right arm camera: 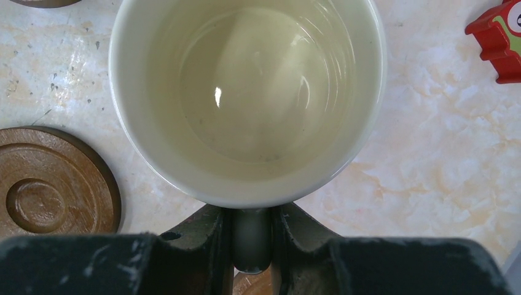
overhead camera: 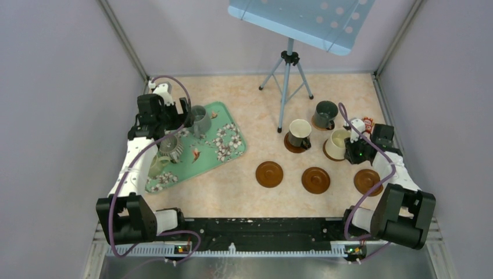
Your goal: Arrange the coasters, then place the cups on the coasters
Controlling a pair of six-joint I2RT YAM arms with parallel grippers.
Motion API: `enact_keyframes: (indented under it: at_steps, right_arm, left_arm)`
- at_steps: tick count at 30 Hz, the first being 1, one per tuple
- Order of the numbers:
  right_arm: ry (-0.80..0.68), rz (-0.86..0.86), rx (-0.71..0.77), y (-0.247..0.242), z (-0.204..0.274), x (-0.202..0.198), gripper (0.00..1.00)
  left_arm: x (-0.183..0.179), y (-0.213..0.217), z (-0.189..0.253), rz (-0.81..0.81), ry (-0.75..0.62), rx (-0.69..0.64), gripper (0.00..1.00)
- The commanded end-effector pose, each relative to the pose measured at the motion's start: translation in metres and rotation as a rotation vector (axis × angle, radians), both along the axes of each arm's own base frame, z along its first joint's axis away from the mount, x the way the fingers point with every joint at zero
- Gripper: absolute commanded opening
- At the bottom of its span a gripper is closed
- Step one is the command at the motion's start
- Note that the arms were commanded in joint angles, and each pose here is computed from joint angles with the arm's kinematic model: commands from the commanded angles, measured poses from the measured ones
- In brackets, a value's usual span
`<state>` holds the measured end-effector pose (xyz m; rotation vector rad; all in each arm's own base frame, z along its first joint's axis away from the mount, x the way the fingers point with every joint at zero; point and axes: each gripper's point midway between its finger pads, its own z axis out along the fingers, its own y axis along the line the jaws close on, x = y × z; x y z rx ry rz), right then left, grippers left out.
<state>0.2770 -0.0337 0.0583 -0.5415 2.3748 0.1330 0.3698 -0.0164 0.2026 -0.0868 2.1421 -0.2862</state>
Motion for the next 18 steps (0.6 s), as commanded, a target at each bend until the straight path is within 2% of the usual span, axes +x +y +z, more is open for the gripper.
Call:
enact_keyframes:
  at_steps: [1,5,10,14,18]
  right_arm:
    - [-0.112,0.027,0.005,-0.0005,0.0156,0.0227,0.08]
    - [-0.096,0.028,0.009,-0.0001,0.0097,0.0214,0.17]
    - [-0.091,0.026,0.011,-0.0006,0.0081,0.0228,0.21]
    - [-0.084,0.028,0.011,-0.0004,0.0083,0.0215,0.35]
    - [-0.079,0.035,0.018,0.0018,0.011,0.0186,0.43]
  left_arm:
    - [0.0072,0.0033,0.0134,0.013,-0.053,0.003,0.99]
    - [0.0072,0.0035,0.0124,0.015,-0.05,0.003,0.99]
    - [0.0072,0.0035,0.0133,0.015,-0.052,0.002,0.99]
    - [0.0071,0.0043,0.0127,0.016,-0.051,0.005,0.99]
    - [0.0074,0.0039,0.0124,0.015,-0.049,0.002,0.99]
